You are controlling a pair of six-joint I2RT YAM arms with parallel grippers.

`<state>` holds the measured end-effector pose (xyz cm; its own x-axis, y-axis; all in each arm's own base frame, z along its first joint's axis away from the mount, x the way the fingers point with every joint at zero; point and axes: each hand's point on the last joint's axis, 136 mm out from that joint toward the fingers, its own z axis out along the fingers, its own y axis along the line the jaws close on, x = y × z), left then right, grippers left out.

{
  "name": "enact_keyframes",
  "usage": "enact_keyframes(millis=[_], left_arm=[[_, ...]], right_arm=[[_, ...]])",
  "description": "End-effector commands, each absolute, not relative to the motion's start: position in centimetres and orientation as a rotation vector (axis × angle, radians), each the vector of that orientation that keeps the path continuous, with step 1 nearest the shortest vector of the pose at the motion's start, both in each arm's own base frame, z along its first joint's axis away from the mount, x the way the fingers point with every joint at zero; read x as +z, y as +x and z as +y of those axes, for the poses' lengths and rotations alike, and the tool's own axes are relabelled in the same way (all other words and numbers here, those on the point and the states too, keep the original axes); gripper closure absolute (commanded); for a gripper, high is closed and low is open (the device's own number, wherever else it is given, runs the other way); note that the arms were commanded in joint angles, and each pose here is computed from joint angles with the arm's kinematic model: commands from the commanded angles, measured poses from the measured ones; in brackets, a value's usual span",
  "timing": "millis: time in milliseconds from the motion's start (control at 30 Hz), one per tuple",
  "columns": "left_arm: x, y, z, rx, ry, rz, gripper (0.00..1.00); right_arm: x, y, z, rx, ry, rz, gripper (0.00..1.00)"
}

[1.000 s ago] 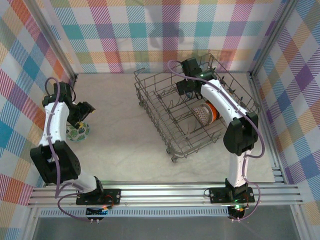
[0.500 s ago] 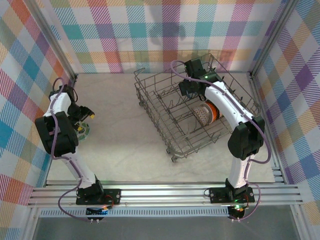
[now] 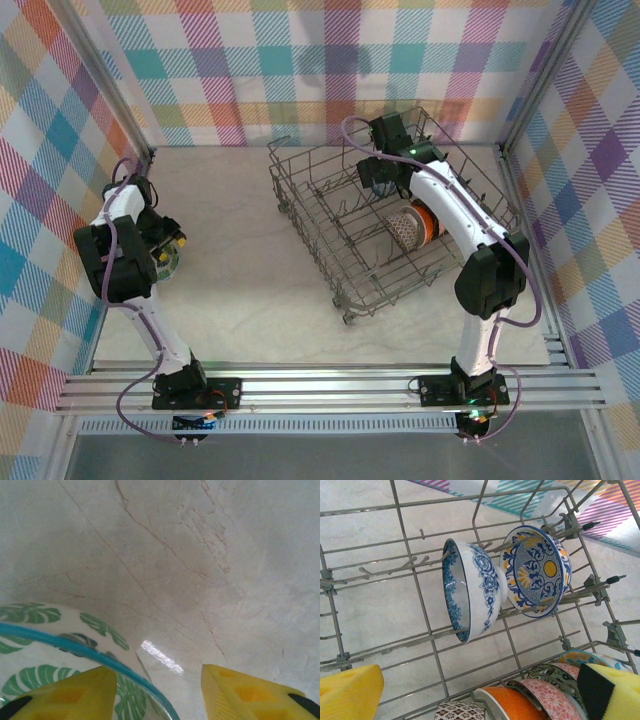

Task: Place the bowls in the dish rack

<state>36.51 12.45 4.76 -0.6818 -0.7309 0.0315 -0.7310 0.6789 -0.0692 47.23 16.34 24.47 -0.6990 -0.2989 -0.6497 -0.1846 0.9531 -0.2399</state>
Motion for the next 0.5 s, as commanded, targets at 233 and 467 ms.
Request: enact_keyframes(millis=[233, 467], left_arm=[[5.0, 35.9, 12.5, 0.129, 1.212, -2.866, 0.78], [6.4, 36.1, 11.8, 0.198, 1.225, -2.894, 0.9]], right_arm=[[24.1, 47.3, 16.7, -0.192, -0.348, 2.382, 0.01], [24.4, 47.0, 16.6, -0.192, -0.346, 2.379, 0.01]])
